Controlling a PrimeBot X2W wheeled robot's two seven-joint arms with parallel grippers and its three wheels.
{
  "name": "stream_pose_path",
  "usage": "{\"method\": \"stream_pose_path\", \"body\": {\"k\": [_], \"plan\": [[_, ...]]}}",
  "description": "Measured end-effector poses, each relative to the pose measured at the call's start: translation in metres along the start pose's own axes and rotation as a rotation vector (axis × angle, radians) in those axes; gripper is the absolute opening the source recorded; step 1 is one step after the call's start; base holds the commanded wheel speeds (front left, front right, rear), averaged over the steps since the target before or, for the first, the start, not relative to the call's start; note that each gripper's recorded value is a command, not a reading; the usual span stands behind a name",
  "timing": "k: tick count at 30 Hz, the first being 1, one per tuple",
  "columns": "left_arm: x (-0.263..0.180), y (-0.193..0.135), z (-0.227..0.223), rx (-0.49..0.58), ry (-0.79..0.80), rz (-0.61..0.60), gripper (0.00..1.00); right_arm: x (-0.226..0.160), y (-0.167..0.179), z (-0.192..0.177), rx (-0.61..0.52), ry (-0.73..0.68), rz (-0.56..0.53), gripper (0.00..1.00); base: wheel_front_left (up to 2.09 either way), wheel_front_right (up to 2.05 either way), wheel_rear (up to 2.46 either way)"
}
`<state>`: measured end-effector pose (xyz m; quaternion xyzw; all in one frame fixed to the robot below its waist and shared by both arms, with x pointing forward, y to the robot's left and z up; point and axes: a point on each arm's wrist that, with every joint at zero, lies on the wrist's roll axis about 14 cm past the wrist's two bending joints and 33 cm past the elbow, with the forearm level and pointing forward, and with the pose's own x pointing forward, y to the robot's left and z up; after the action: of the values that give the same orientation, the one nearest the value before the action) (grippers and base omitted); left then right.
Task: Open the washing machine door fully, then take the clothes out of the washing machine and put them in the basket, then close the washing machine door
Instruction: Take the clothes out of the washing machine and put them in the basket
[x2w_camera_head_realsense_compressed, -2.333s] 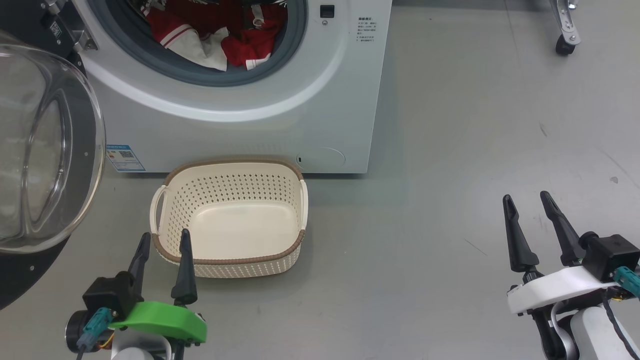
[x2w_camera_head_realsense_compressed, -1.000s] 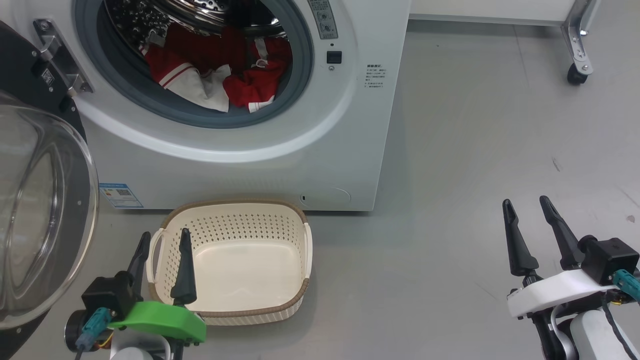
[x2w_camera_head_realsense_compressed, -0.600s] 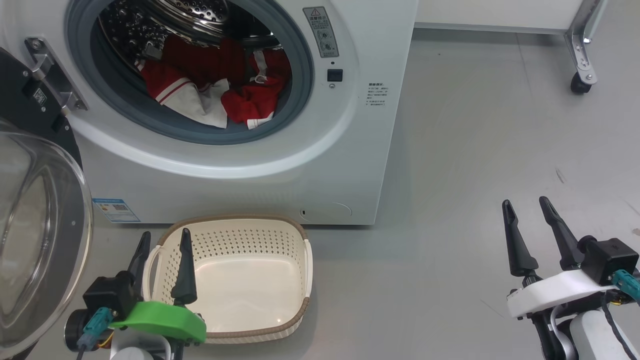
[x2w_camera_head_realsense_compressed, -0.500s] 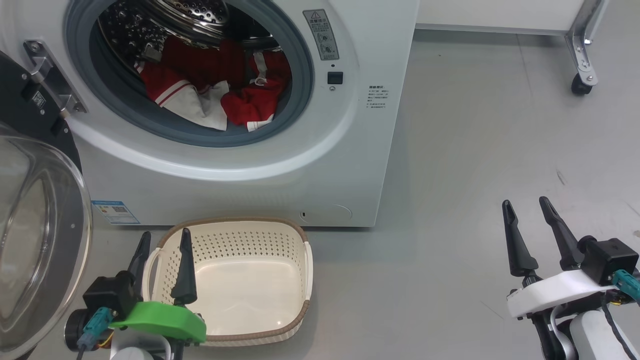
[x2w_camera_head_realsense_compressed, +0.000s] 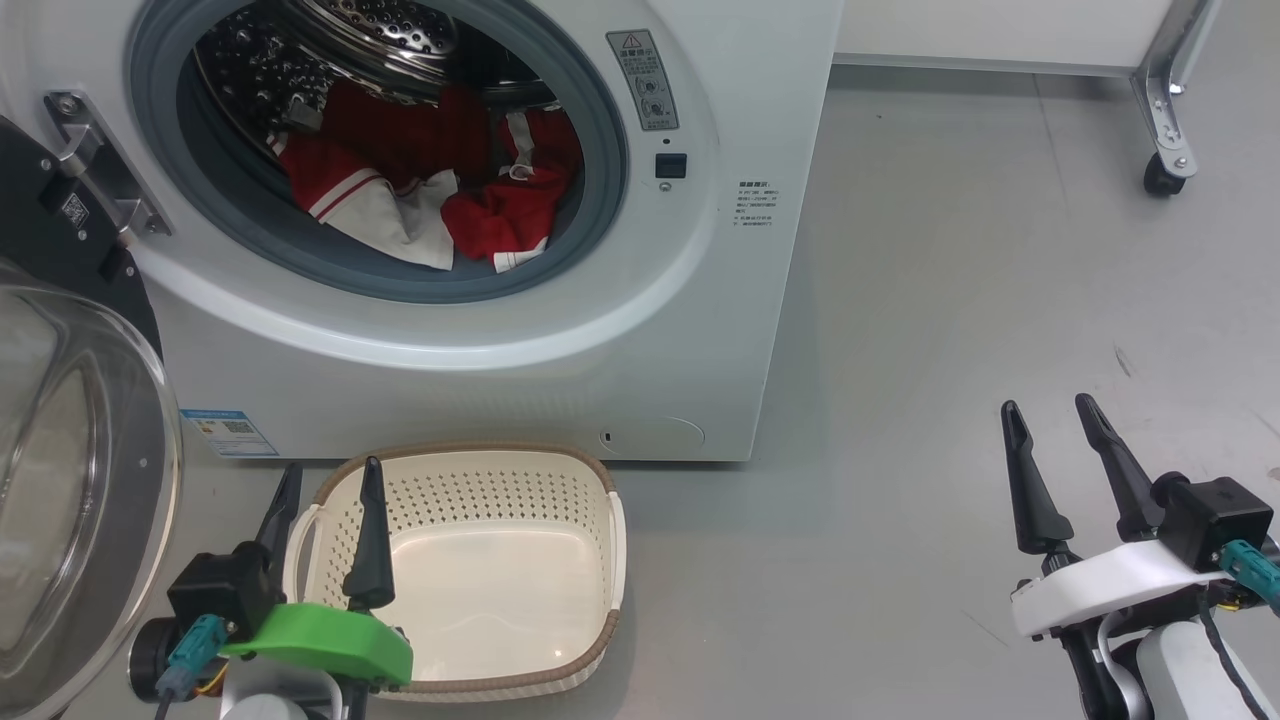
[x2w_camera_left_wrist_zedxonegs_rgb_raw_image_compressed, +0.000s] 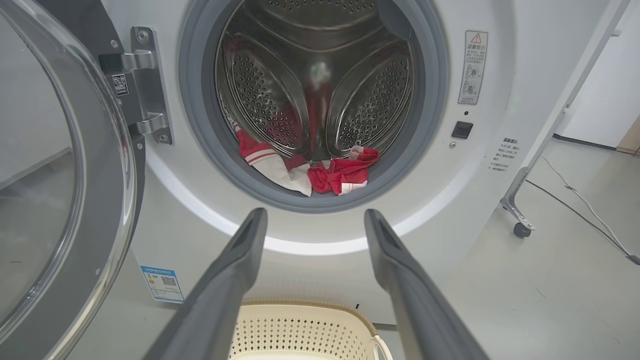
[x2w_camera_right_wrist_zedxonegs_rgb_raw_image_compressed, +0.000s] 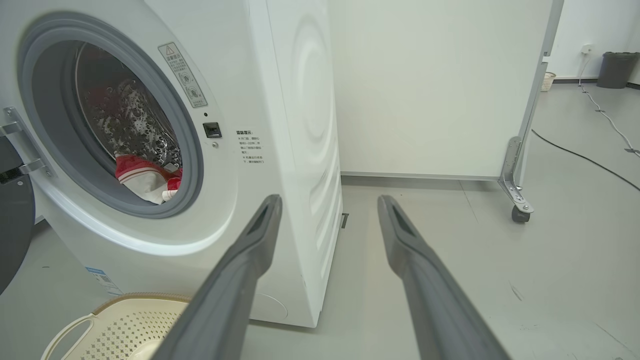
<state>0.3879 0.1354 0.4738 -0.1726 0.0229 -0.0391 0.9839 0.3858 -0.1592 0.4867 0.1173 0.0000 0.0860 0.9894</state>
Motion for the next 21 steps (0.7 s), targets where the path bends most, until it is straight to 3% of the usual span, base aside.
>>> {"method": "stream_pose_path", "body": {"k": [21], "plan": [[0.0016, 0.0001, -0.0010, 0.013, 0.002, 0.001, 1.00, 0.0001, -0.0010, -0.0031, 0.004, 0.008, -0.005, 1.00, 0.00, 0.00, 0.00]]}}
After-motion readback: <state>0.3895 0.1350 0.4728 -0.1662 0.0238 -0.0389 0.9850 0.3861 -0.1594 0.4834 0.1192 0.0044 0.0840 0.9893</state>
